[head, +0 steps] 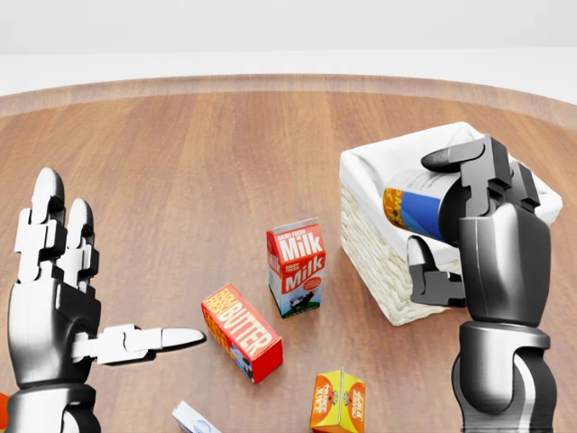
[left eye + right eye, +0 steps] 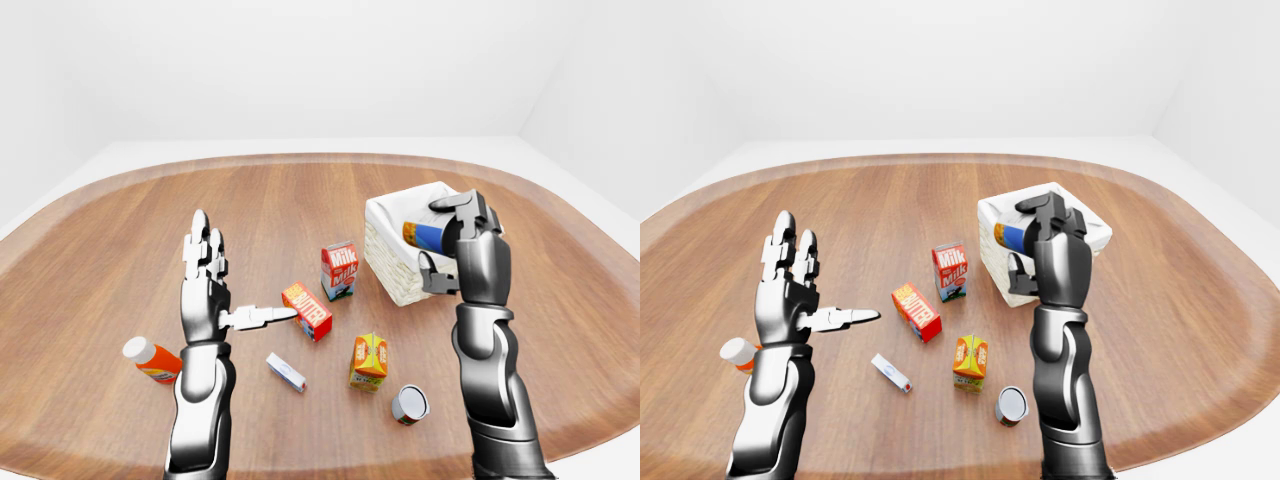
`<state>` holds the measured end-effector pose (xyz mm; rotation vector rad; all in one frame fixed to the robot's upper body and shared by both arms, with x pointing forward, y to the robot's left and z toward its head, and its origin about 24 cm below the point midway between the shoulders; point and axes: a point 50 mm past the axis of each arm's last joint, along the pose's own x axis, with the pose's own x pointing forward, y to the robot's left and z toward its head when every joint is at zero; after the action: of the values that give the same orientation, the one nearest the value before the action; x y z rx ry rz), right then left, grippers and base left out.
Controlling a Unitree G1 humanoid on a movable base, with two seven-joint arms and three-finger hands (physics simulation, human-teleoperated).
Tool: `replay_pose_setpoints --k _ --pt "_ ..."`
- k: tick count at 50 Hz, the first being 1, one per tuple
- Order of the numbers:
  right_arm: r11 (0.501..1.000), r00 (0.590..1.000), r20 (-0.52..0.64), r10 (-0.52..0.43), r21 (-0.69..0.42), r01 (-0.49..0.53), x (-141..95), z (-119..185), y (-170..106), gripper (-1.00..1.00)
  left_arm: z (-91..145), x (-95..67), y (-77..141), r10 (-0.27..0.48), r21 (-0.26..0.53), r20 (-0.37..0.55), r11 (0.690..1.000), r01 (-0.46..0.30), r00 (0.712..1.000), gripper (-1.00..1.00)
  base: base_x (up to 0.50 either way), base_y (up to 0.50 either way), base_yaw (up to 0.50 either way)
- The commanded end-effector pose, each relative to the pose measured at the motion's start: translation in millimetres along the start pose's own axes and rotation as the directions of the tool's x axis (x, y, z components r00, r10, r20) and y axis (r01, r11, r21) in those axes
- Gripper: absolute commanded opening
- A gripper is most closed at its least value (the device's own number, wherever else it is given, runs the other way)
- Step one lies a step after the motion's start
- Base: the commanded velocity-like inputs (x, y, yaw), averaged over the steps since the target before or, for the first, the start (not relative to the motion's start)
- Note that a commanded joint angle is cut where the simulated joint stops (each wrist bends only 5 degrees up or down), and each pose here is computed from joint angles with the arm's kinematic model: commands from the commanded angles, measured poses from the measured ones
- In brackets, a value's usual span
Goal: Pick up the alphabet soup and the tomato sauce, and put them in the basket.
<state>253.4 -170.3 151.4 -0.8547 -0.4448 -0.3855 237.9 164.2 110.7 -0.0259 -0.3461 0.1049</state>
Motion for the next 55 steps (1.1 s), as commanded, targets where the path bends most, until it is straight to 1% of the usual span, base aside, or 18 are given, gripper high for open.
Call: replay_pose_setpoints --k 1,14,25,34,39,45,48,51,55 --pt "0.998 0.998 0.043 -0.037 -0.056 0.039 34 6 2 -1.00 -4 -1.6 1 -0.012 0.006 -0.018 1.000 0.012 1.000 1.00 0.00 0.00 0.00" --pt "0.998 0.994 0.103 -0.031 -0.052 0.037 60 22 6 -1.00 -3 -2.8 0 -0.018 0.006 -0.014 1.000 0.018 1.000 1.00 0.00 0.00 0.00" --pt "0.998 0.993 0.119 -0.023 -0.055 0.030 74 28 10 -1.00 -2 -3.0 0 -0.019 0.007 -0.014 1.000 0.020 1.000 1.00 0.00 0.00 0.00" --pt "0.993 0.991 0.132 0.011 -0.121 0.005 88 33 22 -1.00 -3 -3.8 0 -0.020 0.007 -0.014 1.000 0.020 1.000 1.00 0.00 0.00 0.00" --pt "0.990 0.989 0.144 0.026 -0.144 -0.005 90 37 26 -1.00 -2 -3.6 0 -0.020 0.007 -0.016 1.000 0.020 1.000 1.00 0.00 0.00 0.00" --pt "0.980 0.989 0.139 0.043 -0.197 -0.015 102 36 32 -1.00 -2 -3.2 0 -0.017 0.006 -0.017 1.000 0.017 1.000 1.00 0.00 0.00 0.00" --pt "0.974 0.991 0.122 0.050 -0.226 -0.021 109 32 35 -1.00 -4 -2.5 0 -0.016 0.006 -0.018 1.000 0.016 1.000 1.00 0.00 0.00 0.00" --pt "0.964 0.994 0.085 0.064 -0.263 -0.039 117 21 42 -1.00 -3 -2.1 1 -0.015 0.006 -0.020 1.000 0.015 1.000 1.00 0.00 0.00 0.00" --pt "0.958 0.997 0.054 0.055 -0.285 -0.038 127 13 40 -1.00 -4 -1.6 0 -0.014 0.006 -0.021 1.000 0.014 1.000 1.00 0.00 0.00 0.00"
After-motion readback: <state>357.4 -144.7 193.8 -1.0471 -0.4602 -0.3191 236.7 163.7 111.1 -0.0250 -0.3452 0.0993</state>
